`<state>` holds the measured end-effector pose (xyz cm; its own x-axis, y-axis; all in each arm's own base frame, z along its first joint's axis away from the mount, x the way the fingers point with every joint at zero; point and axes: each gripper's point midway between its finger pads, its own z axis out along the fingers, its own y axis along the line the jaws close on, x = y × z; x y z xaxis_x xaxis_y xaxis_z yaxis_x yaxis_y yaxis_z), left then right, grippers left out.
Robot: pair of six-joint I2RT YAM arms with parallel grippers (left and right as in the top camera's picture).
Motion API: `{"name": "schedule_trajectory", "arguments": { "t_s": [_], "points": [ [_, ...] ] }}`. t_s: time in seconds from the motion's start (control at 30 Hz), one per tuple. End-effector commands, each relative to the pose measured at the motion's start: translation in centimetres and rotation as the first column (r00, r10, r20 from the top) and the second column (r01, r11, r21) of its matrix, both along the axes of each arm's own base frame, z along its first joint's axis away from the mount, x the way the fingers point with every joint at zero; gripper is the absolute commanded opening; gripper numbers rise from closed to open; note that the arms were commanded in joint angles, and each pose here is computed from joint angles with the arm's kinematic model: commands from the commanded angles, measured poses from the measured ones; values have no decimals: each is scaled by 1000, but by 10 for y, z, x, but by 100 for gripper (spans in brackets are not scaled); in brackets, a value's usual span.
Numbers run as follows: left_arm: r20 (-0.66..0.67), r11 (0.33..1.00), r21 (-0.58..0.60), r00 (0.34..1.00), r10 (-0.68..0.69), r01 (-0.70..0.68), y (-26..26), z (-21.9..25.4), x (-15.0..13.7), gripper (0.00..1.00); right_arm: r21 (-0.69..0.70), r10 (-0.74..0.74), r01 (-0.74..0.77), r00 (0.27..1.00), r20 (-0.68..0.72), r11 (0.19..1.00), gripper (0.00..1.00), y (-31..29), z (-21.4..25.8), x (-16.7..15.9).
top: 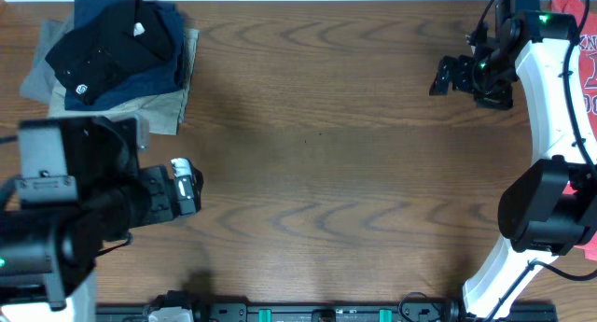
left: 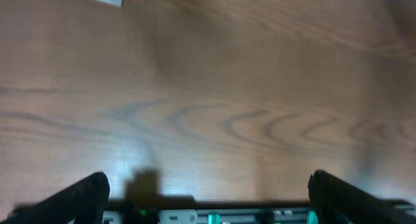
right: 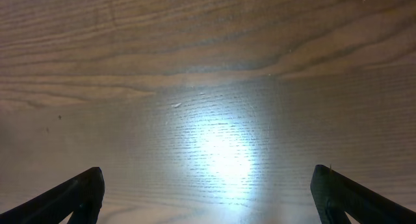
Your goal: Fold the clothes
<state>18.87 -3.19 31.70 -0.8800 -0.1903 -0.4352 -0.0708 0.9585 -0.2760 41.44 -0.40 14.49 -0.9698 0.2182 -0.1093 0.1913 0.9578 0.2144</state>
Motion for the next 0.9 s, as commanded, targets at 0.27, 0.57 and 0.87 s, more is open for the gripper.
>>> {"name": "schedule_trajectory", "arguments": {
  "t_s": [0.27, 0.57, 0.87],
  "points": [
    [519, 986, 75, 839, -165, 148, -16, -38, 35, 98, -4, -25, 25, 999, 27, 1000, 99, -5, 10, 3],
    [722, 985, 121, 671, -171, 120, -16, -61, 40, 98, -4, -25, 25, 999, 27, 1000, 99, -5, 10, 3],
    [816, 986, 147, 552, -169, 84, -13, -64, 46, 98, -4, -25, 25, 999, 27, 1000, 99, -5, 10, 3]
  ]
}}
